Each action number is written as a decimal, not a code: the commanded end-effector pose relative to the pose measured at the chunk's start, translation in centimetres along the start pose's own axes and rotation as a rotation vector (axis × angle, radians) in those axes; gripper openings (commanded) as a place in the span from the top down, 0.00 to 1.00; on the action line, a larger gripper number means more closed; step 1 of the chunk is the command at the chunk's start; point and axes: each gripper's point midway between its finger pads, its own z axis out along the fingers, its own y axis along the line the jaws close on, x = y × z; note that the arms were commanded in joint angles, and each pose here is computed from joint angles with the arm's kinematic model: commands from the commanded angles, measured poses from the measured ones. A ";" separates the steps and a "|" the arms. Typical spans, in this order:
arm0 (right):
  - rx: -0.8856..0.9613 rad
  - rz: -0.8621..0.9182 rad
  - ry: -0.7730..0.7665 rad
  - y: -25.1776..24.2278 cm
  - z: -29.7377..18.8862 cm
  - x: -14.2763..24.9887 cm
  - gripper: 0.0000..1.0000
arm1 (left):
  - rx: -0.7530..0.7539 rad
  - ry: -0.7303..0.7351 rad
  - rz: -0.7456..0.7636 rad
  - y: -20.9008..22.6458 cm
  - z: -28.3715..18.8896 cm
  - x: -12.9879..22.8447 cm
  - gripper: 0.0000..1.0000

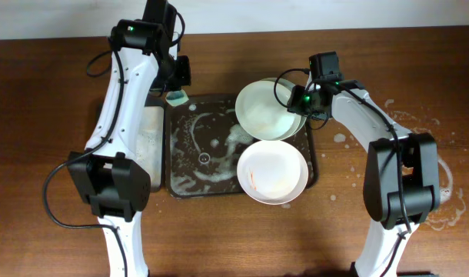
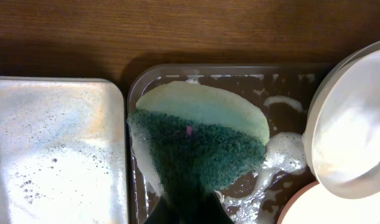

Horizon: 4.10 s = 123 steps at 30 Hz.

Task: Clean dirty plates on tray and stack at the side
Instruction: 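Lift the scrubbed plate with the right gripper and tilt it up, then carry the plate right and set it on the table, then move the right gripper back to grasp the front plate's rim, then scrub the front plate with the sponge in the left gripper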

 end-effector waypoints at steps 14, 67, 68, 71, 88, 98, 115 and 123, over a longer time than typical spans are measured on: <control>-0.236 -0.024 -0.012 5.5 -7.1 -2.8 0.96 | -0.033 0.008 -0.001 0.6 0.2 0.1 0.99; -0.036 -0.022 0.217 -5.0 -13.9 5.7 0.30 | 0.018 -0.011 0.009 -0.8 0.2 -0.3 0.99; -0.040 -0.054 0.253 -4.2 -12.4 7.1 0.36 | 0.018 -0.010 0.010 -0.8 0.2 -0.3 0.99; 0.019 -0.121 0.346 -3.2 -8.9 10.9 0.47 | 0.019 -0.010 0.015 -1.1 0.2 -0.2 0.99; -0.002 -0.151 0.517 -1.4 -5.7 16.2 0.96 | 0.016 0.006 0.025 -1.2 -0.3 0.4 0.99; -0.011 -0.151 0.137 10.5 -3.4 12.7 0.96 | -0.002 0.038 0.054 0.6 -4.3 2.7 0.99; -0.227 -0.049 0.350 13.3 2.8 16.5 0.96 | 0.021 0.232 0.168 -3.1 10.3 11.0 0.99; -0.211 -0.049 0.347 13.0 2.9 16.5 0.96 | -0.495 0.156 0.077 6.7 13.6 13.3 0.99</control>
